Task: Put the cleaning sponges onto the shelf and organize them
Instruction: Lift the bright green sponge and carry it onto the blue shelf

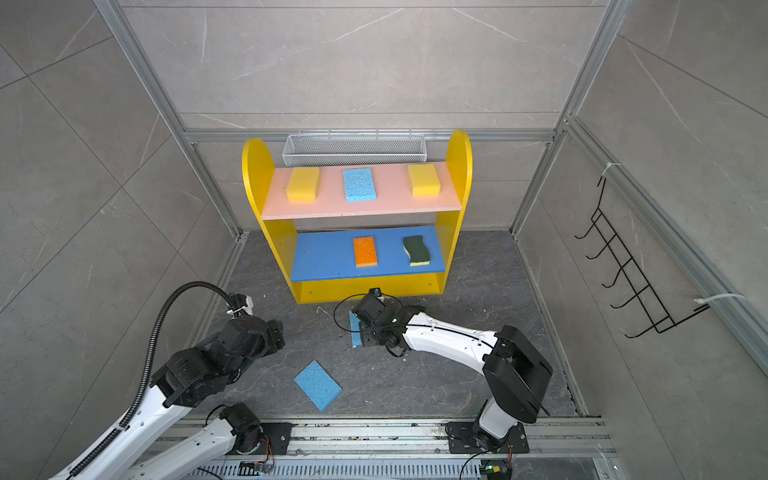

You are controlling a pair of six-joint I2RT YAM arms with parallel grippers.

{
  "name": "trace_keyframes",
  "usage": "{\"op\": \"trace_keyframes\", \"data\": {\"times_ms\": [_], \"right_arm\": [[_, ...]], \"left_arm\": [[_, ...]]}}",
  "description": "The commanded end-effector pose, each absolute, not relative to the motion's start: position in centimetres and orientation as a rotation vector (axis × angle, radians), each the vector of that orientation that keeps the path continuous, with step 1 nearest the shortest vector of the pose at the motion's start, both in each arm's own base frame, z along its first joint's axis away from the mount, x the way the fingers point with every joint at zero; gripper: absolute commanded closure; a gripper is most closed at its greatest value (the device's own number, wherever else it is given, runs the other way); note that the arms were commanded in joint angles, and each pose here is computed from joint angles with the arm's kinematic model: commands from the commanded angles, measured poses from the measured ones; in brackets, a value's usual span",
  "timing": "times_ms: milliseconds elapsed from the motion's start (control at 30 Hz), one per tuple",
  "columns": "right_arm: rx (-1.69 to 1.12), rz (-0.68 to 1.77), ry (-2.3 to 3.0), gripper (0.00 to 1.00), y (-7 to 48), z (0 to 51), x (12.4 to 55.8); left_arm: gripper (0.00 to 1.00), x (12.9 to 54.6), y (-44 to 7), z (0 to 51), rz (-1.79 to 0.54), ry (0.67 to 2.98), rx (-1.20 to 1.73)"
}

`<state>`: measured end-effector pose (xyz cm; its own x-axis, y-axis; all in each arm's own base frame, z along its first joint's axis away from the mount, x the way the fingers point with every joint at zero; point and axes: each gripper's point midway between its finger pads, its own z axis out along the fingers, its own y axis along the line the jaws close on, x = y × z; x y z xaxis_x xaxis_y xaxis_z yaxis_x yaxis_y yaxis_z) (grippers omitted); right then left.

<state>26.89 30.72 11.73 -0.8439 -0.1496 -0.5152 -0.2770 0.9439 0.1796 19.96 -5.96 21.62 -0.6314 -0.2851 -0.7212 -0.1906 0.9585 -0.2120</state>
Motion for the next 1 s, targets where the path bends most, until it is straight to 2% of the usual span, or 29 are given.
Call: {"op": "trace_keyframes", "data": {"times_ms": [0, 167, 467, 967], "right_arm": [[-0.295, 0.370, 2.543, 0.37, 32.8, 13.9, 28.3], [-0.315, 0.416, 2.497, 0.38, 36.7, 15.7, 30.8], [-0.316, 0.454, 2.431, 0.38, 41.8, 17.2, 34.3], [-0.378, 0.349, 2.350, 0.38, 46.7, 18.5, 39.8]], "left_arm": [[0.25, 19.3, -4.6, 22.3, -0.115, 2.241, -0.374], [0.25, 18.2, -2.2, 21.9, -0.048, 2.204, -0.460], [0.25, 16.2, 0.3, 21.9, -0.072, 2.139, -0.524], [0.25, 16.8, -0.9, 21.1, -0.038, 2.199, -0.450]]}}
